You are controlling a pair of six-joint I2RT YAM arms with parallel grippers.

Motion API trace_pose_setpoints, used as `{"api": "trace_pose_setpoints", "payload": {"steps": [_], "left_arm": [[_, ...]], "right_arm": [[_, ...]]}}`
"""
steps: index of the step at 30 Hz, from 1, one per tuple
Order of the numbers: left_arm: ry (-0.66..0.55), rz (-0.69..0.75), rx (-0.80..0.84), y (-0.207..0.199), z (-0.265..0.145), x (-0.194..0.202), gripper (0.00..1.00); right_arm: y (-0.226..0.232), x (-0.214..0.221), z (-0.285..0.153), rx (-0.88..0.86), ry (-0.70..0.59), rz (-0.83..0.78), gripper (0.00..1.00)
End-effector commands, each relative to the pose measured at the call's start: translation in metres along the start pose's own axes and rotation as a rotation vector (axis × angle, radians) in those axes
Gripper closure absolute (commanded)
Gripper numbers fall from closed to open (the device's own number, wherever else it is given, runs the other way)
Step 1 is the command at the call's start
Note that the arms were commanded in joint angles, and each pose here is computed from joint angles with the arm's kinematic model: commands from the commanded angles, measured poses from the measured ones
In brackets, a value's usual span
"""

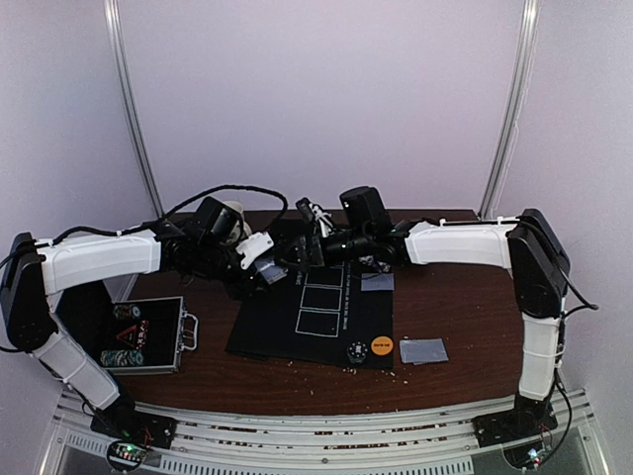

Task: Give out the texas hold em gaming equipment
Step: Pick up the poker card from the face-down deck piles.

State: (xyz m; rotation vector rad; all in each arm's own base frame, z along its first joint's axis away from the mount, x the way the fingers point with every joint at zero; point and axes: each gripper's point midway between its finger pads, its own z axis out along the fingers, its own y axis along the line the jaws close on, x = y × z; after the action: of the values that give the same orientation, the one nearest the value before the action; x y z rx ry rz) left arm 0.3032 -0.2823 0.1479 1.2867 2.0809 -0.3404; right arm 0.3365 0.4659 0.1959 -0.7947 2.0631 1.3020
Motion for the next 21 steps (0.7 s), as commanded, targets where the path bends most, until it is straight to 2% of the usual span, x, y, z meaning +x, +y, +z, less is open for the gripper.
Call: {"api": "trace_pose_setpoints", "payload": {"steps": [1, 8, 12, 15, 21], "left_arm": [[-0.058, 0.019, 0.001, 0.0, -0.008, -0.013, 0.54], [-0.064, 0.019, 0.015, -0.002, -0.009, -0.014, 0.54], [-0.068, 0.02, 0.018, -0.003, -0.009, -0.015, 0.54], [-0.062, 0.02, 0.016, -0.002, -0.008, -0.013, 0.54], [-0.059, 0.02, 0.008, -0.001, -0.008, -0.013, 0.54]], "right_arm": [[0.008, -0.002, 0.013, -0.035, 0.01, -0.032, 0.02], [0.002, -0.008, 0.033, -0.013, -0.013, -0.043, 0.04], [-0.005, -0.009, 0.035, 0.018, -0.024, -0.036, 0.09], [-0.008, -0.014, 0.028, 0.056, -0.04, -0.048, 0.16], [-0.01, -0.018, 0.008, 0.111, -0.037, -0.056, 0.39]]}}
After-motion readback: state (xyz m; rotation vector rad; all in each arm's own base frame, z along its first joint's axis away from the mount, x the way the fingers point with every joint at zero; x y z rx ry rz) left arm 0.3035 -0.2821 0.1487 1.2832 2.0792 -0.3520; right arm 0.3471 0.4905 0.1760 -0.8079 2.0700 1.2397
